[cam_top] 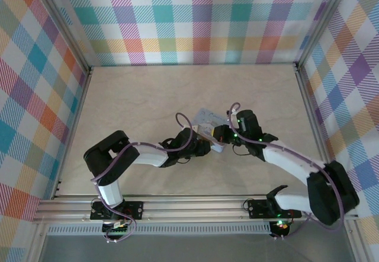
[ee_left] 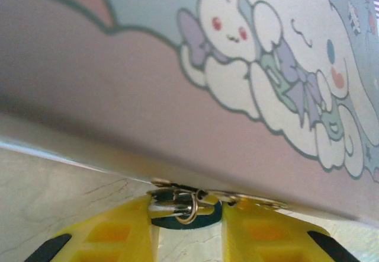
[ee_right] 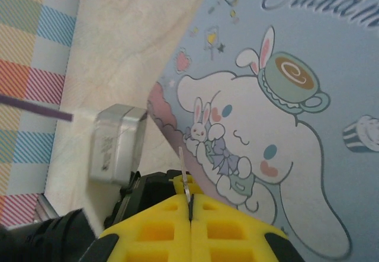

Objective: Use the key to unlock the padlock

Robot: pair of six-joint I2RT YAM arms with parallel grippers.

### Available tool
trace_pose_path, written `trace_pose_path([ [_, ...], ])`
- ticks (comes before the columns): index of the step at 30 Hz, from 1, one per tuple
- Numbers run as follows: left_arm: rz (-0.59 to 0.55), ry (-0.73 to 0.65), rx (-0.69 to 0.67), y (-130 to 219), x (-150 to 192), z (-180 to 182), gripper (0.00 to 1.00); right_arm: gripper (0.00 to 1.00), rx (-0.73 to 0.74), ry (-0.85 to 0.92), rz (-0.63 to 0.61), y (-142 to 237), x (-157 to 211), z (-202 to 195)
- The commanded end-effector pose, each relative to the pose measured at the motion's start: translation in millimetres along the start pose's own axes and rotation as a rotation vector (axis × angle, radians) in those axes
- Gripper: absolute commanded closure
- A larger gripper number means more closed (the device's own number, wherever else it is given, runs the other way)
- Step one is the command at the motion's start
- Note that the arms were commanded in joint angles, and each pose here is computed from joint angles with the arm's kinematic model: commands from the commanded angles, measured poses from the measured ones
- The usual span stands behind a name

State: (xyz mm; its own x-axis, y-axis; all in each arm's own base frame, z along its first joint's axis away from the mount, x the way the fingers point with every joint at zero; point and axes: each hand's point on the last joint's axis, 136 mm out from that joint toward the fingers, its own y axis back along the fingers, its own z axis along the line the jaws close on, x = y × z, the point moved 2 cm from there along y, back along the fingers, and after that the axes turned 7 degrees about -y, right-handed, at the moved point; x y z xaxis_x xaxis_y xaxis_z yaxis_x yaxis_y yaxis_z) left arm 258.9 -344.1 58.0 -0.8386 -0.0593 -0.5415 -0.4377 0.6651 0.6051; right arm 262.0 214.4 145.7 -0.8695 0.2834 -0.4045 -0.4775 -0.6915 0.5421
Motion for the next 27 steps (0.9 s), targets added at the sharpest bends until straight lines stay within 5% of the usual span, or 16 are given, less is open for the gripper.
trace_pose_path([
  [1, -0.001, 0.082, 0.014, 10, -13, -16, 0.70, 1.00, 0.089, 0.076, 0.000, 14, 15, -21],
  [12, 0.052, 0.237, 0.016, 17, -24, -28, 0.69, 1.00, 0.161, 0.099, -0.033, 31, 55, -55],
  [27, 0.037, 0.266, 0.020, 25, -32, -31, 0.69, 1.00, 0.115, 0.233, -0.069, 23, 76, -58],
])
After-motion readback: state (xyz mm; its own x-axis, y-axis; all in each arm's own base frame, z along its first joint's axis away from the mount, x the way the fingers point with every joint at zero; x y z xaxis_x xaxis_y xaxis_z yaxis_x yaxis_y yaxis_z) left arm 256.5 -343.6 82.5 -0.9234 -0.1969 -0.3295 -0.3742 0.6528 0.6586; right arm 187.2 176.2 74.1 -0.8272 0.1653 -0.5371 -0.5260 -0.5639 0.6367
